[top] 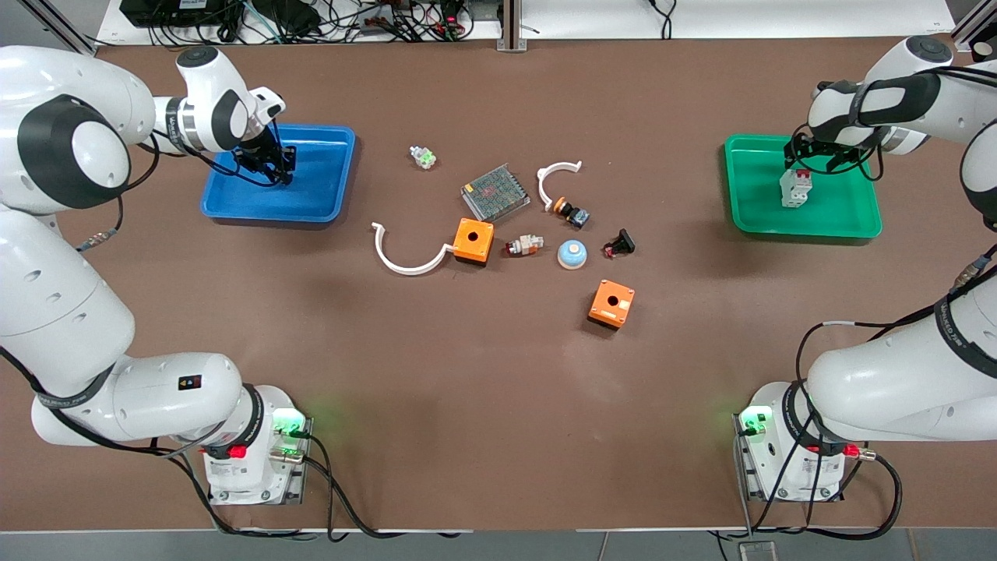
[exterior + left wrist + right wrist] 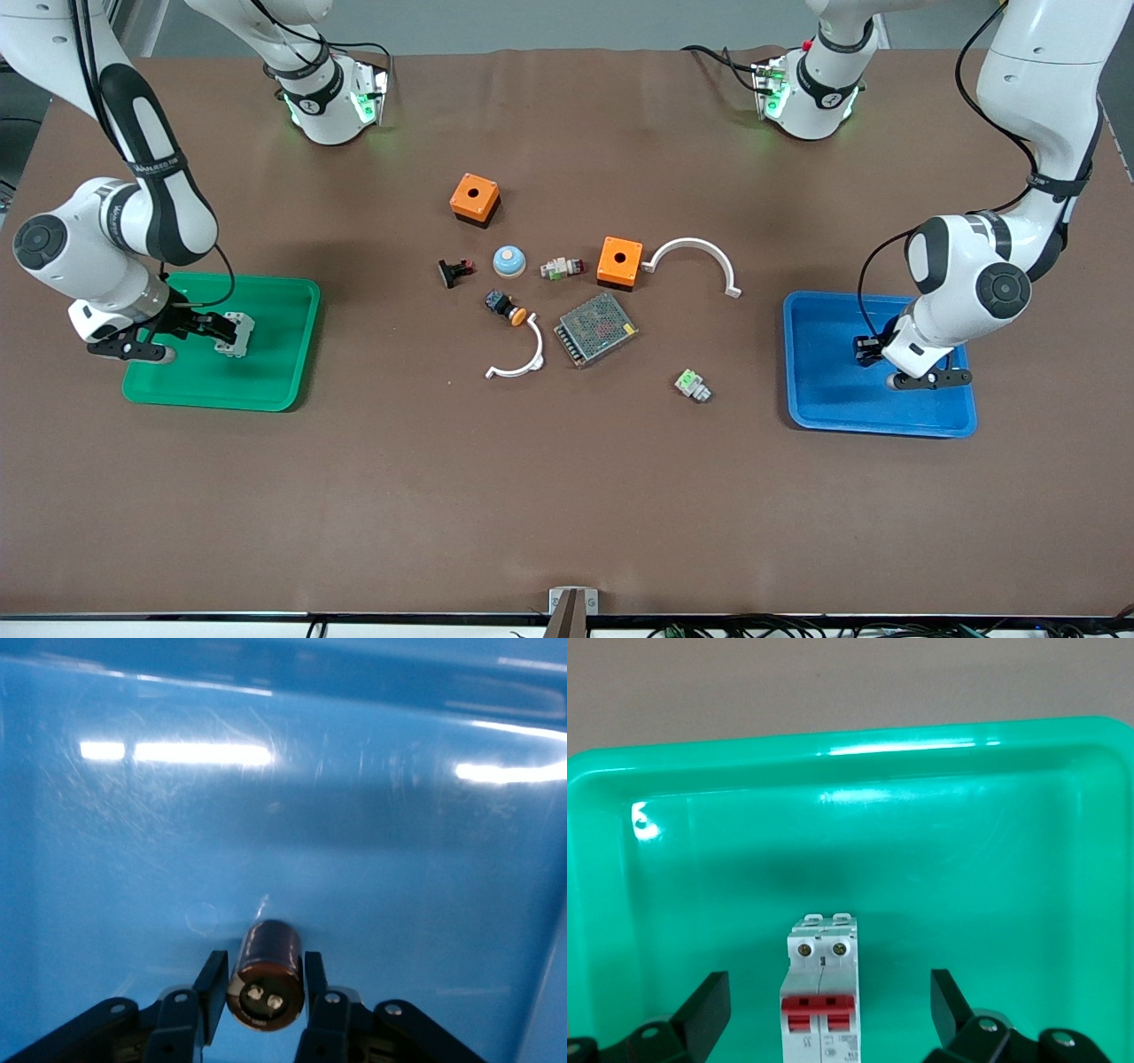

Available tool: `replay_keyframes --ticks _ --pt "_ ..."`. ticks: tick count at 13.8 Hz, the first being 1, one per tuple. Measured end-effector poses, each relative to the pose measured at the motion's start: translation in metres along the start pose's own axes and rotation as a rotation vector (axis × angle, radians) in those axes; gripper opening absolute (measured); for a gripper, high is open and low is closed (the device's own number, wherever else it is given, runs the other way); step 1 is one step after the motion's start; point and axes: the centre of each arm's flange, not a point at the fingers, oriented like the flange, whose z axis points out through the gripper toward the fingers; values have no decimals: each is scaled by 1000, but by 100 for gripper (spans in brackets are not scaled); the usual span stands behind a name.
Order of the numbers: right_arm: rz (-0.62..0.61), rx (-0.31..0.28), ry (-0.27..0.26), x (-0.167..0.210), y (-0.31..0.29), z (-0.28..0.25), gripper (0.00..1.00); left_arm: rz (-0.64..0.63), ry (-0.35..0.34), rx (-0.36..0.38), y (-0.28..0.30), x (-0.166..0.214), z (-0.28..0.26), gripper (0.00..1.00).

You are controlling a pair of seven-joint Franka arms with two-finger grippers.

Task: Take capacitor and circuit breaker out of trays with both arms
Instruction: 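Grasp the breaker with the right gripper while the left gripper grasps the capacitor, then carry the breaker and capacitor out of the trays toward the parts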

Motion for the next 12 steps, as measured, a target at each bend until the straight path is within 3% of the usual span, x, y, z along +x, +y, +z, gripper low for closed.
replay_keyframes --ticks 1,4,6,7,8,11,12 --pt "2 0 2 -1 -1 5 100 0 6 0 0 2 -2 34" --pt "4 0 -5 -8 -1 19 97 2 14 -1 1 5 -5 34" --pt "3 0 -16 -11 -2 25 81 9 22 -3 6 7 -9 34" --pt "3 0 -21 -11 -2 27 81 17 32 -6 11 10 -14 34" --pt "2 1 -24 -12 -3 29 74 29 44 -12 21 12 -22 34" --pt "1 1 -26 -12 -4 30 41 23 18 -34 77 4 -56 34" --pt "1 2 -26 -12 -4 30 40 8 7 -39 100 -2 -67 34"
